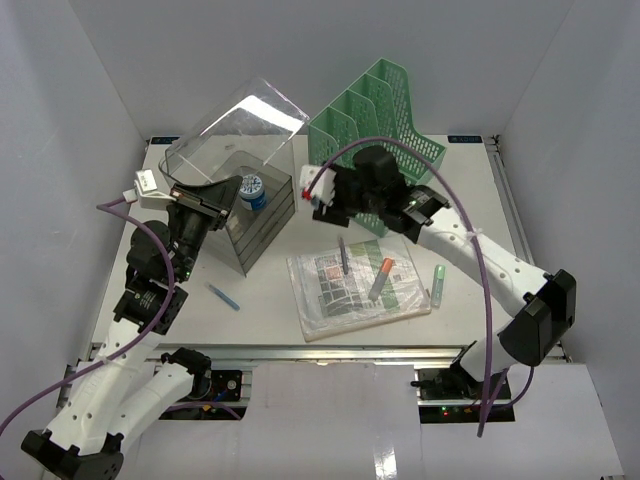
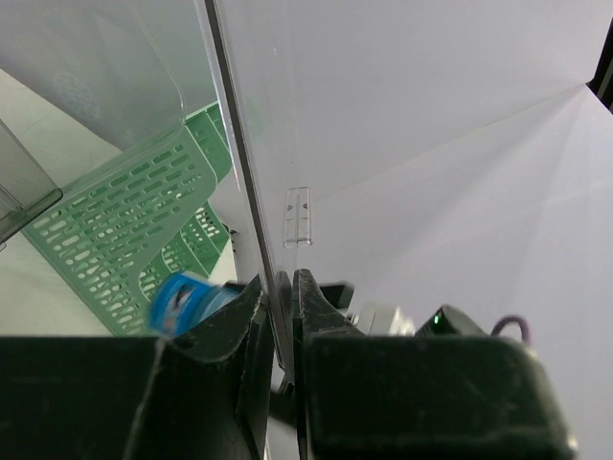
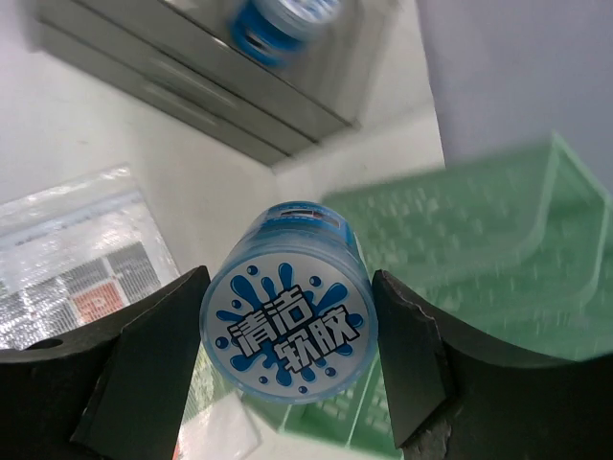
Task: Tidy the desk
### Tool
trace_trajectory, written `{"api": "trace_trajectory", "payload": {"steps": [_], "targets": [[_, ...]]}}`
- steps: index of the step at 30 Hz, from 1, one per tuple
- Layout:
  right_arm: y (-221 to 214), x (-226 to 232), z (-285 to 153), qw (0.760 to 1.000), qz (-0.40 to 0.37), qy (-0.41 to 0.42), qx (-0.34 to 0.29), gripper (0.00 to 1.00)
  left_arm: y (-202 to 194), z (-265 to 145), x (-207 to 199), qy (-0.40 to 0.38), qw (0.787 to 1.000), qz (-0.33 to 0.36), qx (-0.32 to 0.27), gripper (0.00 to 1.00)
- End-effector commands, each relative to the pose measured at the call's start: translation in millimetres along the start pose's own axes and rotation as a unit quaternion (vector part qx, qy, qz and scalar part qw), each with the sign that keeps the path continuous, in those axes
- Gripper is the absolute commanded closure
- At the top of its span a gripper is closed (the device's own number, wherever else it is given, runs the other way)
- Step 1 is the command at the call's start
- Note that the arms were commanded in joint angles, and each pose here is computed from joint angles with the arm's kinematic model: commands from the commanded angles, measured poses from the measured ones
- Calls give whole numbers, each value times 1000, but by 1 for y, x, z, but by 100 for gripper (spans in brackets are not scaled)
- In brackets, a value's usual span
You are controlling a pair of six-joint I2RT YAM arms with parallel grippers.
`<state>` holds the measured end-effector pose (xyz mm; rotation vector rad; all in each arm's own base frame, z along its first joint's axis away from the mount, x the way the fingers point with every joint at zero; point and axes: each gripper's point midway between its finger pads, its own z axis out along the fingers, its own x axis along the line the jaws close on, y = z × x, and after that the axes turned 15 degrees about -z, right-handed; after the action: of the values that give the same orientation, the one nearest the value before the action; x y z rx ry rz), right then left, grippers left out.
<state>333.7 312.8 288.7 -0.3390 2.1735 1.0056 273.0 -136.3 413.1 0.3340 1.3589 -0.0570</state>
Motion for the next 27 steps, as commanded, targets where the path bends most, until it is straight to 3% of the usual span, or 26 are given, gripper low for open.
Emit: {"api": "trace_trajectory", "payload": {"steps": [1, 8, 11, 18, 27], "targets": [[69, 0, 20, 979, -192, -29, -60, 92, 13, -6, -50, -66, 998, 1, -14, 91], [154, 6, 51, 956, -260, -57, -123, 92, 18, -8, -59, -75, 997, -3, -23, 91], [168, 13, 69, 952, -265, -71, -133, 92, 20, -8, -61, -75, 997, -5, -29, 91], [191, -4, 85, 947, -252, -122, -156, 92, 25, -6, -76, -87, 996, -3, -36, 91], [188, 6, 112, 944, -260, -125, -161, 89, 25, -3, -79, -90, 995, -8, -36, 91]]}}
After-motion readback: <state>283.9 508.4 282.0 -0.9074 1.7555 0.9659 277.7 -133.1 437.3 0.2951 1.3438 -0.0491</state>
